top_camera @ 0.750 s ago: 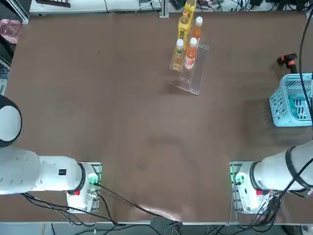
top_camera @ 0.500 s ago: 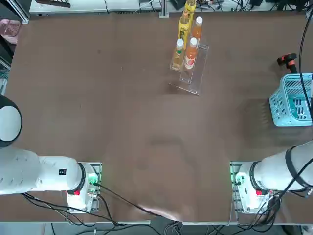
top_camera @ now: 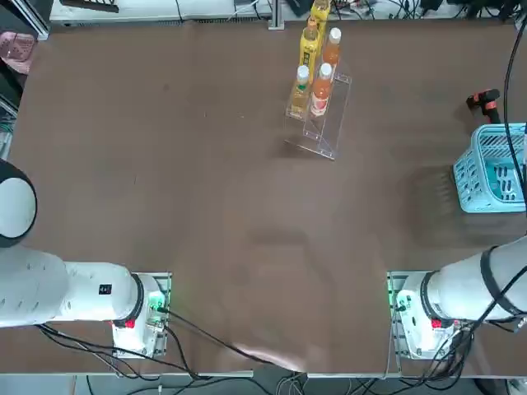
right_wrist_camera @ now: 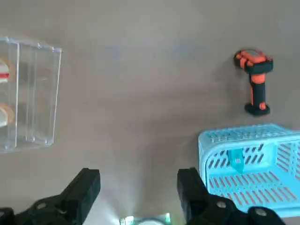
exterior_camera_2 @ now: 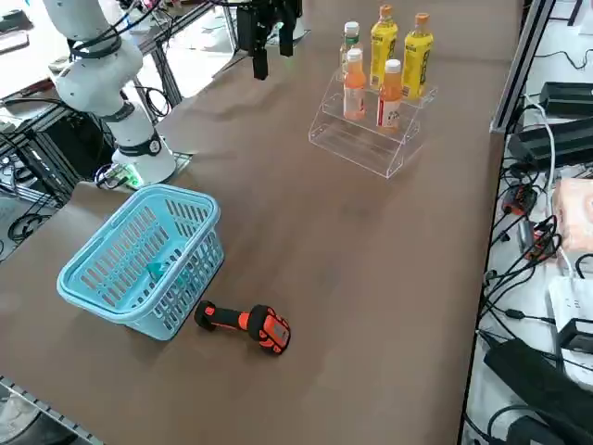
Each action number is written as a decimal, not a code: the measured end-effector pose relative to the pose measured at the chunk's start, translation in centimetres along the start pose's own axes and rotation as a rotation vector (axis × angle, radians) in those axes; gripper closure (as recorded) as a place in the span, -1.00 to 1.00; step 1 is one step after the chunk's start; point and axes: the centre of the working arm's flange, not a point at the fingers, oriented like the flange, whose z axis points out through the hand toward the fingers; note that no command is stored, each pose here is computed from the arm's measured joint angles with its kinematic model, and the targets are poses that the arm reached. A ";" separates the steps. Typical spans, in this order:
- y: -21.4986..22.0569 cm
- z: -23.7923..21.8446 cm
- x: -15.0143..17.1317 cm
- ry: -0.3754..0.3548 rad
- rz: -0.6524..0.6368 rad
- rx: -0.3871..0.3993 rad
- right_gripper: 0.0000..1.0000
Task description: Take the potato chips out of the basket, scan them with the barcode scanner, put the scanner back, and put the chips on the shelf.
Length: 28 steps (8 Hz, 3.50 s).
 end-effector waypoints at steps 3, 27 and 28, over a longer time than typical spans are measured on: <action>2.7 2.8 -1.1 -0.150 0.033 -0.020 -1.00; 25.5 34.0 -14.8 0.120 -0.130 -0.067 -1.00; 25.6 34.3 -14.9 0.115 -0.132 -0.066 -1.00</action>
